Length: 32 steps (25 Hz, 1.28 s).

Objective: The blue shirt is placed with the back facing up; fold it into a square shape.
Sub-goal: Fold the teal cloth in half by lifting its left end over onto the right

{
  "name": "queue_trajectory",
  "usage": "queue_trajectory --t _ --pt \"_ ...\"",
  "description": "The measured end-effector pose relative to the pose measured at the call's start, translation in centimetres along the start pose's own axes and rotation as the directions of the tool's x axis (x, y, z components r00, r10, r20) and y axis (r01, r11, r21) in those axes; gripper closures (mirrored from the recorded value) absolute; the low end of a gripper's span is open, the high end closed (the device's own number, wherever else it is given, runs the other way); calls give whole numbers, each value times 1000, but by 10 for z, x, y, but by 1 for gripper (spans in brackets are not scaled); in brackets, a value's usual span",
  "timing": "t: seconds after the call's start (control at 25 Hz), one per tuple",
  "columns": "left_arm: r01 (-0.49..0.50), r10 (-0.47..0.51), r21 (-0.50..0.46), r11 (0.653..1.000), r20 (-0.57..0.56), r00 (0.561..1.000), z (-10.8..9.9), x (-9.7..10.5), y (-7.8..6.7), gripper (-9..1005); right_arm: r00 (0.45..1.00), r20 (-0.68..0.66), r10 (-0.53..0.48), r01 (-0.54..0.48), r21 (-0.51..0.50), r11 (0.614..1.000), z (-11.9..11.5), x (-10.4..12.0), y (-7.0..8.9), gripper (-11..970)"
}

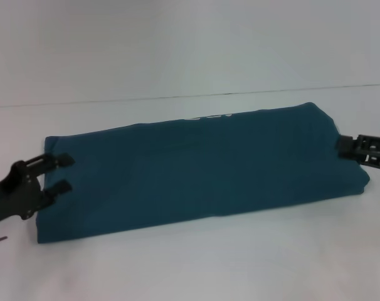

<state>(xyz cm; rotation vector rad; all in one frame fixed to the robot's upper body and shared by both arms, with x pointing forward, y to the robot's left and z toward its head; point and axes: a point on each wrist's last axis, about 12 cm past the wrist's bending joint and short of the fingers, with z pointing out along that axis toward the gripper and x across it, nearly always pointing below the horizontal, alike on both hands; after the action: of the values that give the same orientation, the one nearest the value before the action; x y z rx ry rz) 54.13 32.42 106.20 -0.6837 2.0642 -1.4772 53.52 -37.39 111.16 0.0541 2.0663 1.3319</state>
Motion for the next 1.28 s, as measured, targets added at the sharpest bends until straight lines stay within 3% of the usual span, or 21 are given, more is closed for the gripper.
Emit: queue_trajectory --t 0.24,0.52,0.92,1.28 --pt "27 -23 -104 994 45 999 6 3 18 340 1000 -11 -7 8 55 998 10 -2 -5 473" --pt "62 -52 -156 986 70 996 4 7 32 340 1000 -6 -17 17 54 998 14 -7 -4 473" --pt "-7 21 -137 991 101 995 5 -15 12 341 1000 5 -11 11 60 998 16 -9 -4 473" --pt "9 29 -217 976 170 985 27 -22 16 339 1000 10 1 -1 56 998 17 -8 -4 473"
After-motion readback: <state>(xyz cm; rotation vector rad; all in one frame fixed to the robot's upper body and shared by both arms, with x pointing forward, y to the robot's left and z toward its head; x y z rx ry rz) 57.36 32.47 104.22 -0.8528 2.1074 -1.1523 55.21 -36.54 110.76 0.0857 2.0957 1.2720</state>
